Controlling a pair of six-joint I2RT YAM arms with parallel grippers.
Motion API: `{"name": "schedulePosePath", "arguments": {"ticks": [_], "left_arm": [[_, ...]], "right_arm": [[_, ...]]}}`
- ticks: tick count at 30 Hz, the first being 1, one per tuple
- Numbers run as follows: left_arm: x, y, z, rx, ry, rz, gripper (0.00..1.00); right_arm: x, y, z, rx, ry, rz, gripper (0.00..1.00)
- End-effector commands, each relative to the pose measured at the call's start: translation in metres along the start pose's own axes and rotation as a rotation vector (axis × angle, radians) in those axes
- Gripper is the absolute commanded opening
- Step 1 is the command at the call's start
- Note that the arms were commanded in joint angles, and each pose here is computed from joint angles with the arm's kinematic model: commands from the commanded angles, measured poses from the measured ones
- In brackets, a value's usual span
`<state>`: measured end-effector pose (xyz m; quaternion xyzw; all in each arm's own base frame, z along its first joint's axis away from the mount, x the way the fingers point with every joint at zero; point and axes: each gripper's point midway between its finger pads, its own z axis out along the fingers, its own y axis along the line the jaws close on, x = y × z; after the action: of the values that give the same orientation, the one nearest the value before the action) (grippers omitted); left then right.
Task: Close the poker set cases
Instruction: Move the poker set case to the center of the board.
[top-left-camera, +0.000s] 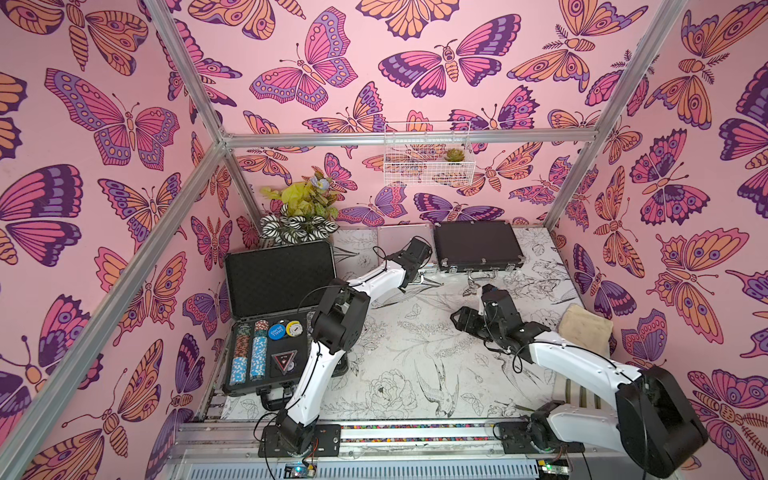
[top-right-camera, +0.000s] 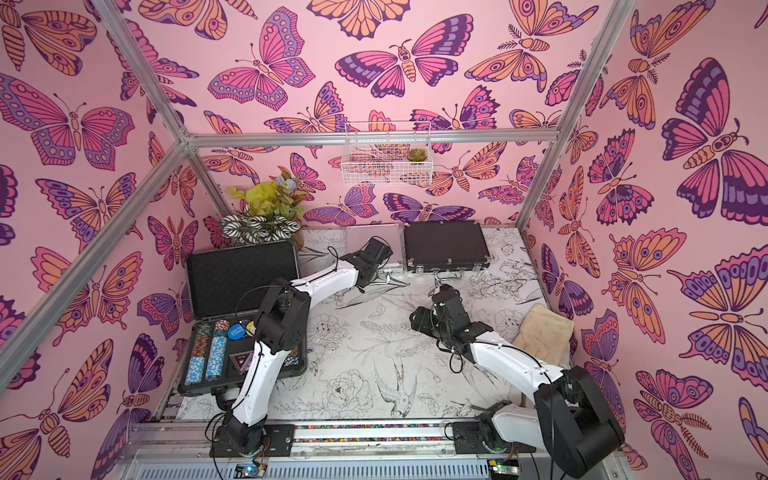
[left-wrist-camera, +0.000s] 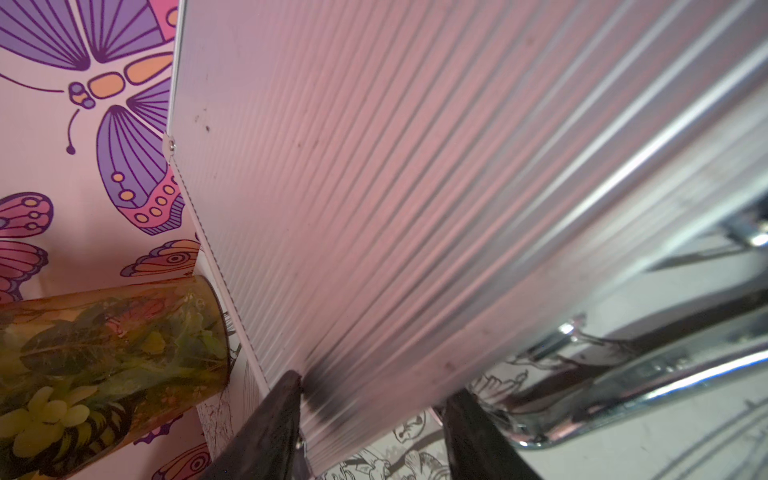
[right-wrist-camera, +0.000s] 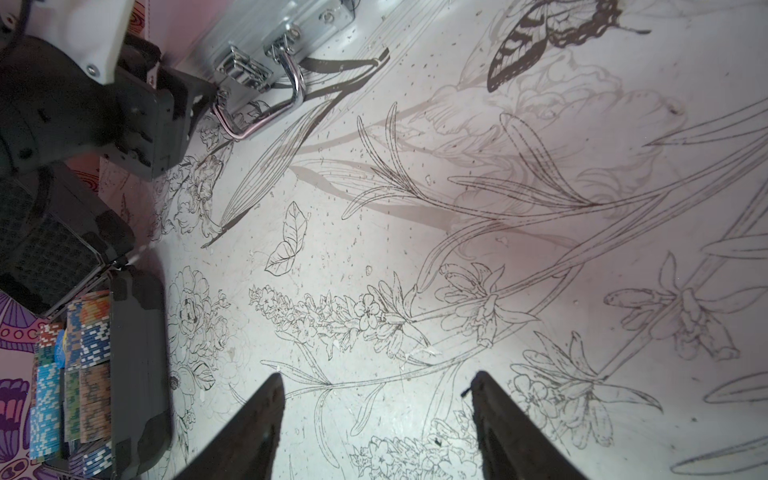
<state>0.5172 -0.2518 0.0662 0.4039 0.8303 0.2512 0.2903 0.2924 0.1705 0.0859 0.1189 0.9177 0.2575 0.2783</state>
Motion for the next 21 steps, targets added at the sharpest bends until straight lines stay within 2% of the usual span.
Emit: {"name": "schedulePosePath", "arguments": {"ticks": [1, 15, 18, 21], "left_arm": [[0.014, -0.005, 0.028, 0.01, 0.045, 0.015, 0.56], [0.001, 0.004, 0.037, -0.01, 0.022, -0.057, 0.61], [-0.002, 0.011, 0.025, -0.012, 0.005, -0.102, 0.63], [-0.005, 0.024, -0.003, 0.008, -0.037, -0.197, 0.65]], "right_arm": [[-0.007, 0.006, -0.001, -0.005, -0.003, -0.02, 0.72], [-0.005, 0.009, -0.001, -0.019, 0.01, -0.022, 0.72], [-0.004, 0.01, -0.002, -0.025, 0.014, -0.024, 0.72], [-0.004, 0.01, -0.002, -0.029, 0.015, -0.026, 0.72]]}}
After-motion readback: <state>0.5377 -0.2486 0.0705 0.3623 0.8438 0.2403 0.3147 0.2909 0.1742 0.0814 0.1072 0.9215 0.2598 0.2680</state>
